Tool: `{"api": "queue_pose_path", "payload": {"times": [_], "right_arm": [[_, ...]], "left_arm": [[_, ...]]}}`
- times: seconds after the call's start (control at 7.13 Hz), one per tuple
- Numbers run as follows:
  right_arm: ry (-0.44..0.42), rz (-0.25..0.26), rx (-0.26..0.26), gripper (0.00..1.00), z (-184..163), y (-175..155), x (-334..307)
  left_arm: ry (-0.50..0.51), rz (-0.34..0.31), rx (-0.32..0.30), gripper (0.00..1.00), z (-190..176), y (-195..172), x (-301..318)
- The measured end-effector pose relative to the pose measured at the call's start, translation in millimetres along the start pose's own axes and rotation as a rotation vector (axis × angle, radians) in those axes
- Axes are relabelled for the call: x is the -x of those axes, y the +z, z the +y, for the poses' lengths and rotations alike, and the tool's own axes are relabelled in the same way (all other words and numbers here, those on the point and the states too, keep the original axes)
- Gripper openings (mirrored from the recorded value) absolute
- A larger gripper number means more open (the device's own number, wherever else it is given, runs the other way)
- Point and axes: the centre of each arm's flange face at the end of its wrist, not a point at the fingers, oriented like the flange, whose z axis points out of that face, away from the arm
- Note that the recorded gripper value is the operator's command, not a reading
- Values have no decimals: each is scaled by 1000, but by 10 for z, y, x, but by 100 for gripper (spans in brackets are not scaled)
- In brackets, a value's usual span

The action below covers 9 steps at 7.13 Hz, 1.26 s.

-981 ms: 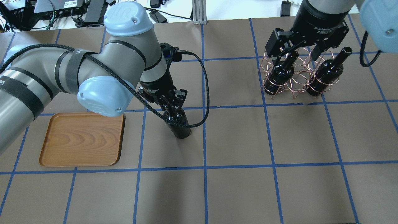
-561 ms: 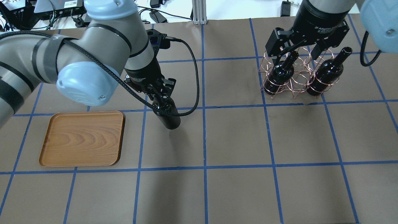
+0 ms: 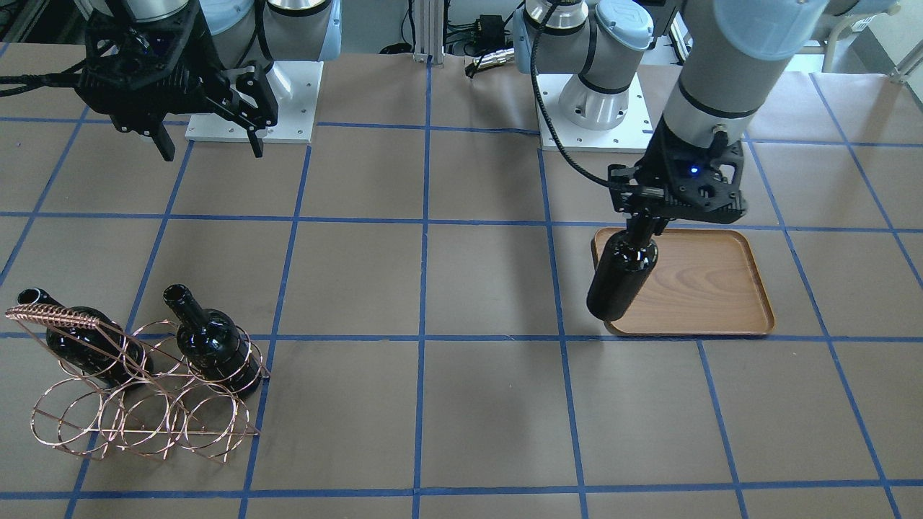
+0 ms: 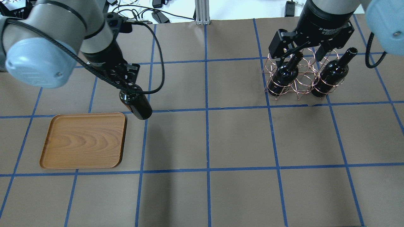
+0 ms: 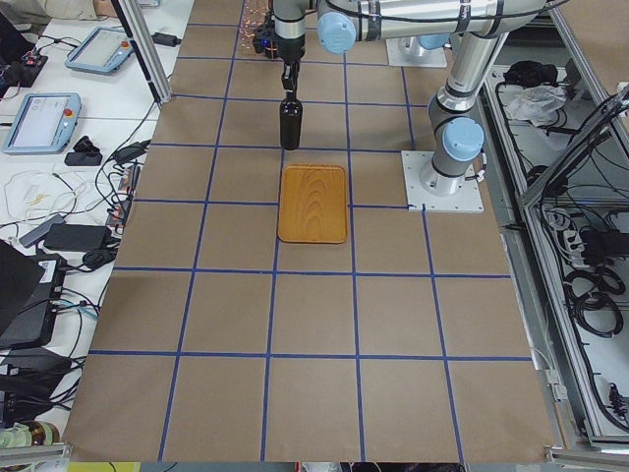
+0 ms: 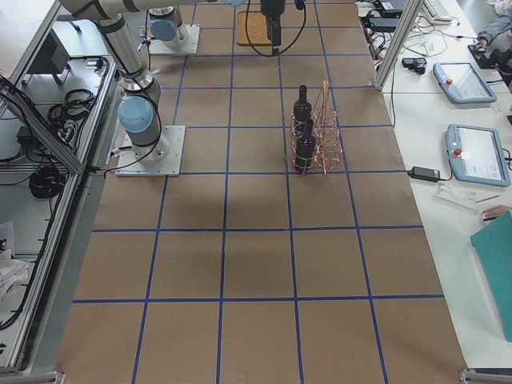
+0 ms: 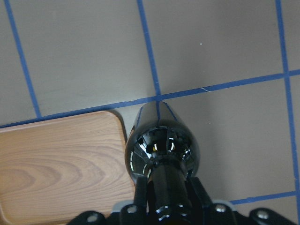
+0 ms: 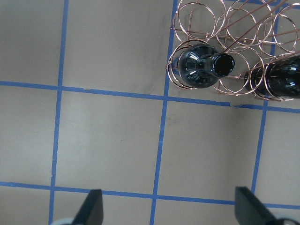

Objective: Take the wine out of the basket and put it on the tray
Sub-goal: 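Lift the bottle with the left gripper and move it over the tray, then lay the bottle down on the wooden tray with the left gripper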

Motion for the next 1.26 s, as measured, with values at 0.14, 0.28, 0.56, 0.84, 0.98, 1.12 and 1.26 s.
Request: {"api": "queue_pose_path", "payload": {"times": [0.14,0.28,0.56,0.84,0.98,1.12,1.26], "right_arm": [[-3,0,2,100,2,4,5],[-5,-5,2,100,-4,10,13],[-7,-8,3,100,-8,18,18],[-7,-8,5,100,-8,21,19],[-7,-8,5,100,-11,24,18],[-7,-8,5,100,-10,23,16],[-7,-8,5,100,-4,17,17]], "left_arm": [[4,-3,16,0,55,30,283],[14,0,30,0,121,76,551],[17,18,63,0,292,252,924],[13,42,87,0,446,423,1291],[7,56,100,0,505,518,1415],[3,63,109,0,534,584,1486],[-1,69,116,0,548,637,1521]]}}
